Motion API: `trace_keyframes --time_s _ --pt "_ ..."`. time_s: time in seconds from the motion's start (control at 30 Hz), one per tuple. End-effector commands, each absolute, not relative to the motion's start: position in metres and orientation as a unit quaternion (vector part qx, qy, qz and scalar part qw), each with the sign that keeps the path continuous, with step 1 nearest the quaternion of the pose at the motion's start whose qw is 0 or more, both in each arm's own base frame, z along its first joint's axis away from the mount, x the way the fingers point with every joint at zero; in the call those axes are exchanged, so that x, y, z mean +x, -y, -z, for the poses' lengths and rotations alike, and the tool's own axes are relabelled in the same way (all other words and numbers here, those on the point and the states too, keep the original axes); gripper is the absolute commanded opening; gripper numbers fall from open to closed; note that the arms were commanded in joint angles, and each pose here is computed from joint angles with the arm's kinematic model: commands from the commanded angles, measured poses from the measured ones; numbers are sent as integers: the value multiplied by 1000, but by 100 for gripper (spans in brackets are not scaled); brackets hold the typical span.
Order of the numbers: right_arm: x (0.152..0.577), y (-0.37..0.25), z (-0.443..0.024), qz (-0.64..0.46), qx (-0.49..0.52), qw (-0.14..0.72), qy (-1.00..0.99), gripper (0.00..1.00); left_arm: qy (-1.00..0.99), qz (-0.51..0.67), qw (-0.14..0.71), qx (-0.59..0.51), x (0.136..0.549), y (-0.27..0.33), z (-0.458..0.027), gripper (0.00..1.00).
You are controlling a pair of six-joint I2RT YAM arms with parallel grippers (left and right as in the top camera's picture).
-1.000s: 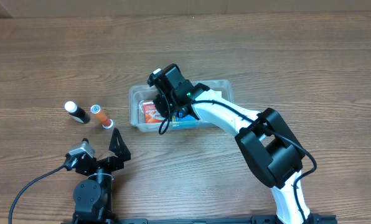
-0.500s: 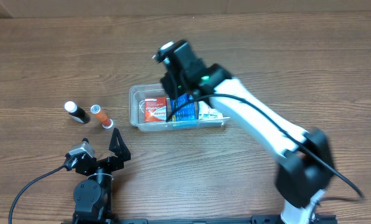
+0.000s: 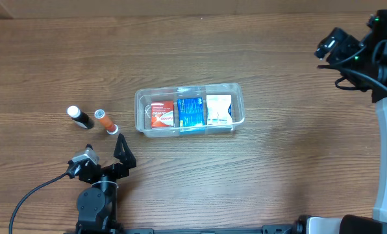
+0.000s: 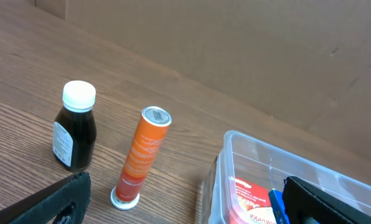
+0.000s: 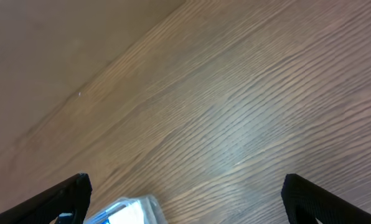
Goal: Pack container
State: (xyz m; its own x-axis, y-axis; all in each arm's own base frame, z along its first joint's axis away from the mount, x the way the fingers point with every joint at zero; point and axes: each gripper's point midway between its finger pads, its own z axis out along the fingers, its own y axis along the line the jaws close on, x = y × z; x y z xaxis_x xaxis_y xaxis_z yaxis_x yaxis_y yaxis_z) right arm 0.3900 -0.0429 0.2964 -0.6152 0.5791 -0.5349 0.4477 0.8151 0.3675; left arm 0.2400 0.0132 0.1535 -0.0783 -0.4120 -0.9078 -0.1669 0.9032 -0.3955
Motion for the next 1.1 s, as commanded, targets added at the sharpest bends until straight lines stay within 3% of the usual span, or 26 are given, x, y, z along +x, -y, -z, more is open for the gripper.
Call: trace_keyframes --time_s 0.0,0.97,1.07 --pt "390 39 -305 -113 286 340 -889 100 -724 96 653 -202 239 -14 -156 100" --pt "390 39 -305 -113 286 340 -889 100 -708 104 669 -200 241 -13 -168 100" --pt "390 39 -305 -113 286 340 -889 100 -722 172 663 -100 239 28 -180 100"
